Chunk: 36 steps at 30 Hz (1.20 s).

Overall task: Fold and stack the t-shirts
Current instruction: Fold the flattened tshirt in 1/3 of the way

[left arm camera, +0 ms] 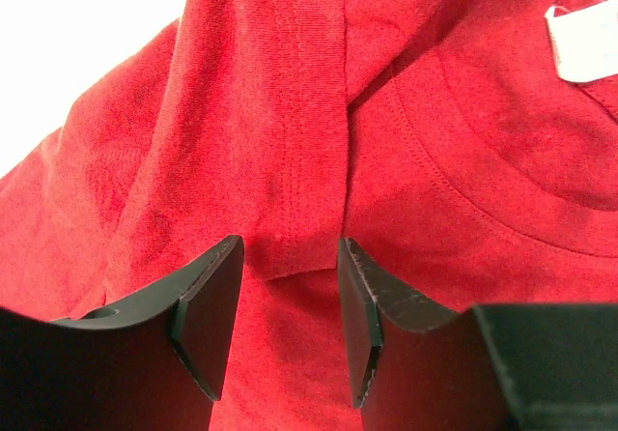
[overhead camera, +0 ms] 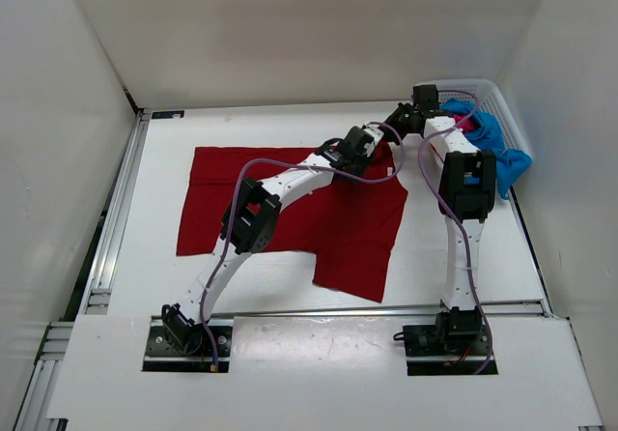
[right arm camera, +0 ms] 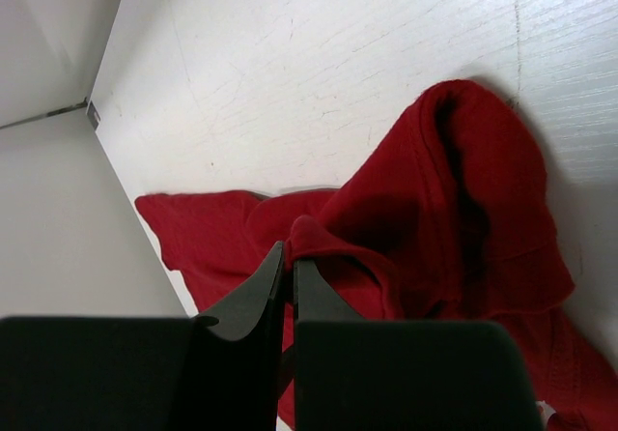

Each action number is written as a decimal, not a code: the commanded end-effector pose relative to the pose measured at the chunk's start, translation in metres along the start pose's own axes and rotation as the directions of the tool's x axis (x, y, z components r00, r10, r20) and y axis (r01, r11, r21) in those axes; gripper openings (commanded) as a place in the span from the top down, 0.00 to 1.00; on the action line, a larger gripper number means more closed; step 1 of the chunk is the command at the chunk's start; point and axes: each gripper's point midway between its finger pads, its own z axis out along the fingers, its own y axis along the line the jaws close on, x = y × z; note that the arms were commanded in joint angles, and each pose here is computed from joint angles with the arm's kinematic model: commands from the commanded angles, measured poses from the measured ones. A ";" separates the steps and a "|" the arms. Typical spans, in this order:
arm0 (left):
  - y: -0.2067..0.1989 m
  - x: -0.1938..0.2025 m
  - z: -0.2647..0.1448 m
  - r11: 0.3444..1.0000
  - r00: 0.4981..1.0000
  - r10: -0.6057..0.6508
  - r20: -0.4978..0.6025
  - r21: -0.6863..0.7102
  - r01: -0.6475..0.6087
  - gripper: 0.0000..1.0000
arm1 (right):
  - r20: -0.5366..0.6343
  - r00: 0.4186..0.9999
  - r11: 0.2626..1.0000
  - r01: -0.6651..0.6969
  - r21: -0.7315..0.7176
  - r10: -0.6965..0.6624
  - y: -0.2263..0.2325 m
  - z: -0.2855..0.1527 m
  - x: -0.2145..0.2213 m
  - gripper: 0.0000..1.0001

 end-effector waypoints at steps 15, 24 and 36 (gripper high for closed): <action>-0.010 -0.017 -0.017 0.999 0.999 -0.001 0.033 0.040 -0.001 0.53 | 0.007 1.000 0.999 0.029 -0.023 -0.029 0.005 -0.007 -0.003 1.00; -0.010 -0.010 -0.006 1.000 1.000 0.003 0.018 0.022 -0.004 0.52 | 0.007 0.999 0.999 0.038 -0.023 -0.038 0.005 -0.007 -0.003 1.00; -0.006 -0.005 0.000 1.000 1.000 0.006 0.009 -0.006 -0.006 0.61 | 0.002 0.999 0.999 0.033 -0.018 -0.033 0.004 -0.010 0.000 1.00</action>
